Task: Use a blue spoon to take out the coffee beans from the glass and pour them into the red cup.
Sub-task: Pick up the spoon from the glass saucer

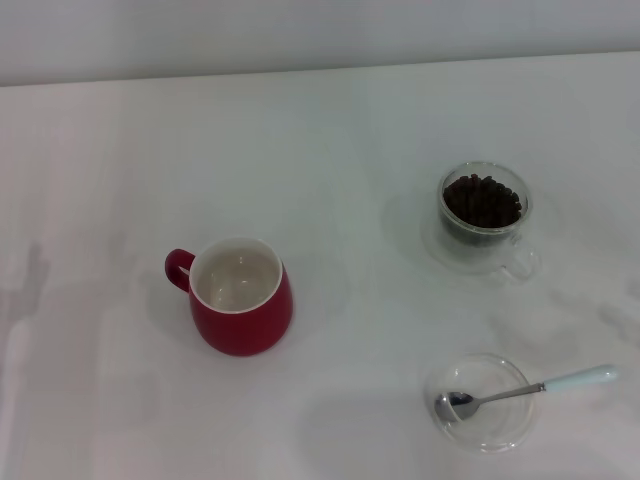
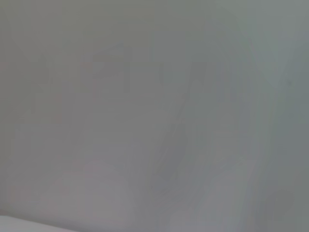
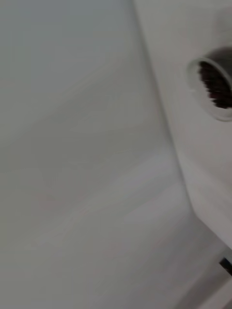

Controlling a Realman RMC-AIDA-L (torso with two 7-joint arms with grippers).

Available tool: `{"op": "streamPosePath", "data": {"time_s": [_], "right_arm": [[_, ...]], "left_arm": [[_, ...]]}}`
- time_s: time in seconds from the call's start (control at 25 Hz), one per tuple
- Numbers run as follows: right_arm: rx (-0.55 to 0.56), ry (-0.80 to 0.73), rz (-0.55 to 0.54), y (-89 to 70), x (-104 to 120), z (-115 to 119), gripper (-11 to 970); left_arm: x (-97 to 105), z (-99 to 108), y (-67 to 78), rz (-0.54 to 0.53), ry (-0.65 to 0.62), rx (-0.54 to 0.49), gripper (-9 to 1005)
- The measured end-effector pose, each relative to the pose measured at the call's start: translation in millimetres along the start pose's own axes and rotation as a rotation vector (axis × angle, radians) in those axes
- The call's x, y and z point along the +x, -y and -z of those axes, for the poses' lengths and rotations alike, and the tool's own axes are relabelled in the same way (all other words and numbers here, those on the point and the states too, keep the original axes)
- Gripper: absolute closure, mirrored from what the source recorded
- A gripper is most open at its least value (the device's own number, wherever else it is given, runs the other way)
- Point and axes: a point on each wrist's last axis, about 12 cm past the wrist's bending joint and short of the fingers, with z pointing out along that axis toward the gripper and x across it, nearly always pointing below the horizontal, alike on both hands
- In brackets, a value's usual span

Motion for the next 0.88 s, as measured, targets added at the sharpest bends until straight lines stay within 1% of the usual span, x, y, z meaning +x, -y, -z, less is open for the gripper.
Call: {"op": "streamPosePath", "data": {"time_s": [0.08,0.16,0.32,0.56,0.88], "right_arm": [[0.003,-0.016,-0.043,-1.5,5,3,101],[0.016,-0.053,-0.112,-2.1,11,8,102],[0.032,-0.147,-0.189,-1.2,21,7,102],[0.078,-0.211,-0.228,2.7,33,1,101],[0.058,-0.274,-0.253,3.0,33,-6,102]], "left_arm": [[-1,-3,1.4,0.001,0.004,0.006,105],[-2,-5,2.1,0.000,0.009,0.011,105],[-3,-7,0.5,-0.007,0.011,0.013,105],[-5,-10,1.5,-0.011,0.016,0.021,104],[-6,-14,2.2,-0.009,0.023,0.020,105]]}}
